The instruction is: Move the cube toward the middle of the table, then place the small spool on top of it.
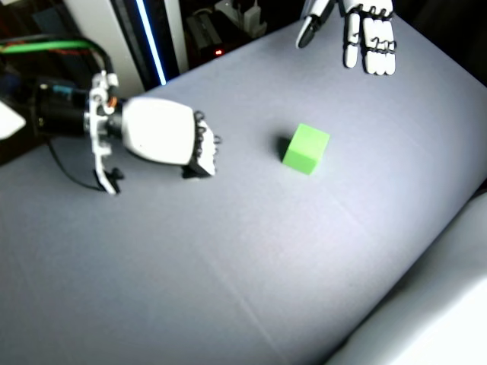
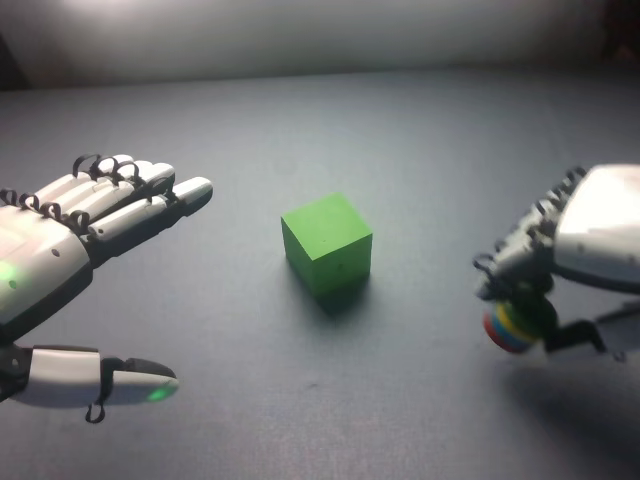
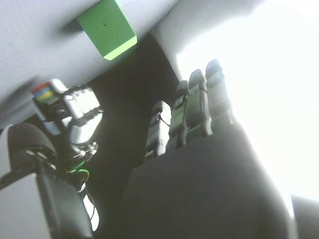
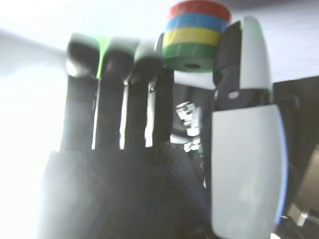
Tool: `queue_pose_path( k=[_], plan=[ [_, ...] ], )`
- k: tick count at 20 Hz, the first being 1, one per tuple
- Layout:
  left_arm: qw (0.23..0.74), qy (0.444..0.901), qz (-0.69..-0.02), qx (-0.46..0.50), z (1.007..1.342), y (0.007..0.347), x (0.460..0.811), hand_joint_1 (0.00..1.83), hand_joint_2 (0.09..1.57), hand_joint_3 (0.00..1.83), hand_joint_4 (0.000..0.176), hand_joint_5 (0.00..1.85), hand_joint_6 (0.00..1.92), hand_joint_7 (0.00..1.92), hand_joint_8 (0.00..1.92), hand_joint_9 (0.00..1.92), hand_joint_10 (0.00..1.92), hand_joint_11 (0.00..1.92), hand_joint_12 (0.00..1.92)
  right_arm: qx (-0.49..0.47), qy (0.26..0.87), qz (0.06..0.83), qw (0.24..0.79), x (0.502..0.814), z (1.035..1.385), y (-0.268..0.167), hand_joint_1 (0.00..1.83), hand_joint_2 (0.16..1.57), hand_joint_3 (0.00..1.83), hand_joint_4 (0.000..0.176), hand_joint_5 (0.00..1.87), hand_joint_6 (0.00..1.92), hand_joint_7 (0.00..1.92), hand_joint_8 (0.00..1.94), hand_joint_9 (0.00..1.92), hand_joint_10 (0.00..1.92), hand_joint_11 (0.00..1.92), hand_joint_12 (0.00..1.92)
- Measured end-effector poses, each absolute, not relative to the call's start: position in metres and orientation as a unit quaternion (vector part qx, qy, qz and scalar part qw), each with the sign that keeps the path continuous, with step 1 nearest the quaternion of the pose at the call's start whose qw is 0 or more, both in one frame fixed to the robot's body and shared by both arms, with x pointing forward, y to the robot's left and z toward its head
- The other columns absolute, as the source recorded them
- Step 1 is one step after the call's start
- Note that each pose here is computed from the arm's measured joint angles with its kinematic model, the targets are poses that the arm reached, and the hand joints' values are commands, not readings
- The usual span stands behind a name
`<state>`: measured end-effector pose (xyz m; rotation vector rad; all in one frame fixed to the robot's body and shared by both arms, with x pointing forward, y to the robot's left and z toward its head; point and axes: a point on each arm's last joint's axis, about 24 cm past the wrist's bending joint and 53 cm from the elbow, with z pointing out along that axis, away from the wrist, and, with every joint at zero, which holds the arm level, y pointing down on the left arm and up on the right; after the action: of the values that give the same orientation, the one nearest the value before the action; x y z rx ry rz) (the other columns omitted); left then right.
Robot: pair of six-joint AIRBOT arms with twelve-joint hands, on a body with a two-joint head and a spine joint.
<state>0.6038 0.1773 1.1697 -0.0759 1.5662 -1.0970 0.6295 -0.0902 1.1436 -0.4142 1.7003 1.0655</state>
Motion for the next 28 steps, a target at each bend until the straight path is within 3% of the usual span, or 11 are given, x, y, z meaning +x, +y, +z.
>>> queue_pose_path(
  k=[1, 3, 5, 7, 9, 14, 16, 18, 21, 26, 28],
  plan=[
    [0.574, 0.67, -0.468, -0.033, 1.168, 0.177, 0.604, 0.67, 0.87, 0.0, 0.176, 0.03, 0.01, 0.0, 0.0, 0.0, 0.0, 0.0, 0.0, -0.171, 0.699, 0.451, 0.527, 0.634, 1.153, -0.085, 1.19, 1.06, 0.0, 0.0, 1.09, 0.78, 0.88, 1.47, 0.93, 1.75, 0.93, 1.92],
    [0.574, 0.67, -0.468, -0.034, 1.168, 0.178, 0.604, 0.66, 0.87, 0.0, 0.176, 0.03, 0.0, 0.0, 0.0, 0.0, 0.0, 0.0, 0.0, -0.17, 0.678, 0.466, 0.542, 0.643, 1.171, -0.073, 1.23, 1.1, 0.01, 0.0, 0.95, 1.0, 1.08, 0.87, 0.9, 0.81, 0.65, 1.3],
    [0.574, 0.671, -0.468, -0.034, 1.168, 0.178, 0.604, 0.69, 0.87, 0.0, 0.176, 0.04, 0.01, 0.0, 0.0, 0.0, 0.0, 0.0, 0.0, -0.168, 0.665, 0.474, 0.552, 0.65, 1.182, -0.066, 1.38, 1.08, 0.0, 0.0, 0.93, 1.05, 1.18, 0.59, 0.97, 1.03, 0.75, 0.93],
    [0.574, 0.67, -0.469, -0.034, 1.168, 0.178, 0.604, 0.7, 0.87, 0.0, 0.176, 0.05, 0.01, 0.0, 0.0, 0.0, 0.0, 0.0, 0.0, -0.168, 0.657, 0.475, 0.561, 0.659, 1.19, -0.06, 1.39, 1.05, 0.0, 0.0, 0.99, 0.93, 1.27, 0.46, 1.0, 1.0, 0.78, 0.94],
    [0.574, 0.67, -0.469, -0.035, 1.168, 0.177, 0.604, 0.66, 0.88, 0.0, 0.176, 0.04, 0.0, 0.0, 0.0, 0.0, 0.0, 0.0, 0.0, -0.172, 0.644, 0.472, 0.577, 0.669, 1.206, -0.052, 1.27, 1.07, 0.01, 0.0, 1.03, 0.76, 1.12, 0.91, 0.97, 0.8, 0.63, 1.5],
    [0.572, 0.67, -0.473, -0.037, 1.167, 0.177, 0.603, 0.69, 0.88, 0.0, 0.176, 0.03, 0.0, 0.0, 0.0, 0.0, 0.0, 0.0, 0.0, -0.183, 0.631, 0.465, 0.594, 0.682, 1.22, -0.028, 1.27, 1.0, 0.0, 0.0, 1.15, 0.68, 1.42, 0.25, 1.21, 0.3, 0.67, 1.22],
    [0.573, 0.667, -0.476, -0.037, 1.168, 0.177, 0.601, 0.75, 0.88, 0.0, 0.176, 0.03, 0.0, 0.0, 0.0, 0.0, 0.0, 0.0, 0.0, -0.189, 0.633, 0.454, 0.598, 0.688, 1.221, -0.018, 1.27, 1.0, 0.0, 0.01, 1.2, 0.57, 1.37, 0.36, 1.22, 0.32, 0.7, 1.33],
    [0.573, 0.666, -0.477, -0.037, 1.169, 0.177, 0.601, 0.75, 0.87, 0.0, 0.176, 0.01, 0.0, 0.0, 0.0, 0.0, 0.0, 0.0, 0.0, -0.19, 0.634, 0.449, 0.601, 0.695, 1.222, -0.012, 1.2, 1.0, 0.0, 0.0, 1.25, 0.5, 1.27, 0.5, 1.09, 1.12, 0.9, 1.64],
    [0.575, 0.662, -0.479, -0.038, 1.171, 0.177, 0.6, 0.74, 0.87, 0.0, 0.176, 0.02, 0.0, 0.0, 0.0, 0.0, 0.0, 0.0, 0.0, -0.195, 0.637, 0.448, 0.597, 0.699, 1.22, 0.004, 1.29, 1.04, 0.0, 0.0, 1.33, 0.13, 1.09, 1.06, 0.97, 1.19, 0.78, 1.67],
    [0.574, 0.659, -0.484, -0.038, 1.172, 0.175, 0.597, 0.73, 0.86, 0.0, 0.176, 0.03, 0.0, 0.0, 0.0, 0.0, 0.0, 0.0, 0.0, -0.203, 0.639, 0.445, 0.594, 0.702, 1.218, 0.019, 1.26, 1.07, 0.0, 0.0, 1.12, 0.6, 1.09, 0.98, 1.01, 0.86, 0.77, 1.45],
    [0.575, 0.658, -0.485, -0.039, 1.173, 0.176, 0.597, 0.7, 0.88, 0.0, 0.156, 0.04, 0.0, 0.0, 0.0, 0.0, 0.0, 0.0, 0.0, -0.204, 0.644, 0.442, 0.59, 0.702, 1.213, 0.023, 1.19, 1.05, 0.0, 0.0, 1.12, 0.72, 1.0, 1.22, 0.99, 1.59, 0.95, 1.87]
  ],
)
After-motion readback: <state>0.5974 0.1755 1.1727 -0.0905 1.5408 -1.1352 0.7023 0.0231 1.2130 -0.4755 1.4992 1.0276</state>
